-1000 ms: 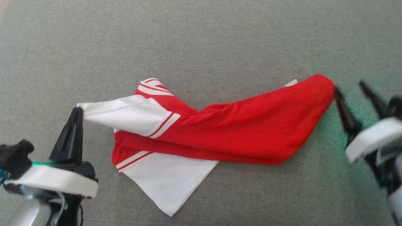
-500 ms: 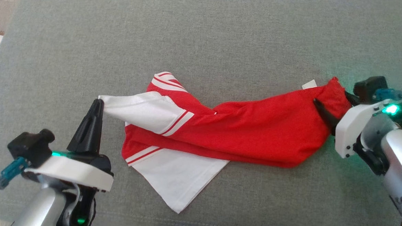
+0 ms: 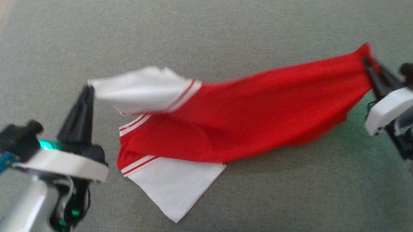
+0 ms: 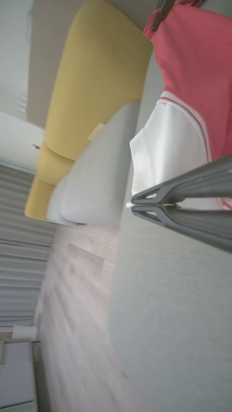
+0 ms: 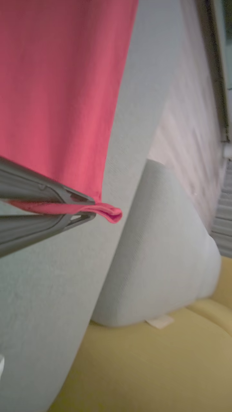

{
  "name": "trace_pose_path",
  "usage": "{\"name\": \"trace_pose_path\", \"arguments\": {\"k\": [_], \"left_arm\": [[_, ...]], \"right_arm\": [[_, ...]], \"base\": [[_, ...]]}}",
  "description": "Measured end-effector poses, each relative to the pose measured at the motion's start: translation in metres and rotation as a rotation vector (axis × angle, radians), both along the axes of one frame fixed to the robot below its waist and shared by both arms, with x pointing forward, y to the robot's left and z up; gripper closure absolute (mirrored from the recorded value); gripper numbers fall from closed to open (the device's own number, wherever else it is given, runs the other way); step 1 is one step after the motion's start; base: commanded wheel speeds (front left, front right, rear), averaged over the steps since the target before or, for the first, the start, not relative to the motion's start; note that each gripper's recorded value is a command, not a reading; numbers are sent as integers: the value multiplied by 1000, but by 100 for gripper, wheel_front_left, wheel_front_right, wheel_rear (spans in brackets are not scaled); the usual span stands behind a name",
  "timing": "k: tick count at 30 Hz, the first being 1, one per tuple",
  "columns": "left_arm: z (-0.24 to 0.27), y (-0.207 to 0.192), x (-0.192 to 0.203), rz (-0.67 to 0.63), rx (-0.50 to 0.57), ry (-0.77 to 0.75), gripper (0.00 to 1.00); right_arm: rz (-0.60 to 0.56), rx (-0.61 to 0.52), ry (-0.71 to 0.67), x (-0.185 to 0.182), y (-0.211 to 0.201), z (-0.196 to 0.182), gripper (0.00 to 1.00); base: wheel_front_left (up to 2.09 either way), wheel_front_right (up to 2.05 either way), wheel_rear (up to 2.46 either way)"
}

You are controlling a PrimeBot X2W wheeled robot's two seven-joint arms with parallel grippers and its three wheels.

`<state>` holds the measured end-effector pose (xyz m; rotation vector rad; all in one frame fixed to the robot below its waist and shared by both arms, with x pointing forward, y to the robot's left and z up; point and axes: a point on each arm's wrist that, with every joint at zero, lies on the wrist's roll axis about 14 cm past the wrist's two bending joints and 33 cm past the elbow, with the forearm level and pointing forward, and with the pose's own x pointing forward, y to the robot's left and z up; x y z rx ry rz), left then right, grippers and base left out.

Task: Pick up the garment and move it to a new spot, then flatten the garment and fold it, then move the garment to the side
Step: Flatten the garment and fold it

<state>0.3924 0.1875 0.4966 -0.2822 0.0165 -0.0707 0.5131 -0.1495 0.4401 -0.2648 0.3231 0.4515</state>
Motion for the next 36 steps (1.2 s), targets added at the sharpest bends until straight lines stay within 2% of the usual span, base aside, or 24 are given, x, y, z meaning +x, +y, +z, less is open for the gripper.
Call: {"name": "trace_pose_path", "arguments": {"k": [3,7,10,16,20,22,23,24,25,26,27,28,29,36], "left_arm": [[38,-1,14,6,3,-127,100],[79,-16,24,-25,-47,-271,100],[82,-23,25,-45,-57,-294,100],[102,-27,20,-80,-30,-370,100],[88,-31,15,-101,-7,-315,100],[57,-32,9,-105,0,-211,100],[46,-34,6,-110,1,-174,100],[36,-35,4,-112,-2,-141,100],[26,-36,1,-112,-11,-108,100],[16,-37,-1,-116,-13,-76,100],[9,-39,-3,-119,-15,-54,100],[3,-39,-3,-119,-14,-35,100],[-2,-38,-3,-114,-10,-19,100],[-19,-35,-4,-98,30,30,100]], "right_arm": [[-68,47,-124,8,-22,30,100],[-171,123,-255,5,-54,64,100],[-218,159,-297,-16,-67,68,100],[-255,236,-375,-58,-65,86,100],[-260,232,-233,-89,-57,56,99],[-288,241,-94,-117,-54,19,95],[-296,235,-44,-126,-54,6,89],[-303,232,3,-134,-53,-7,78],[-306,227,44,-141,-50,-18,63],[-303,223,76,-146,-47,-26,54],[-303,220,100,-149,-43,-33,36],[-303,221,121,-151,-41,-38,3],[-303,223,136,-151,-38,-41,0],[-324,231,178,-152,-39,-47,0]], "base": [[0,0,0],[0,0,0],[0,0,0],[0,0,0],[0,0,0],[0,0,0],[0,0,0],[0,0,0],[0,0,0],[0,0,0],[0,0,0],[0,0,0],[0,0,0],[0,0,0]]}}
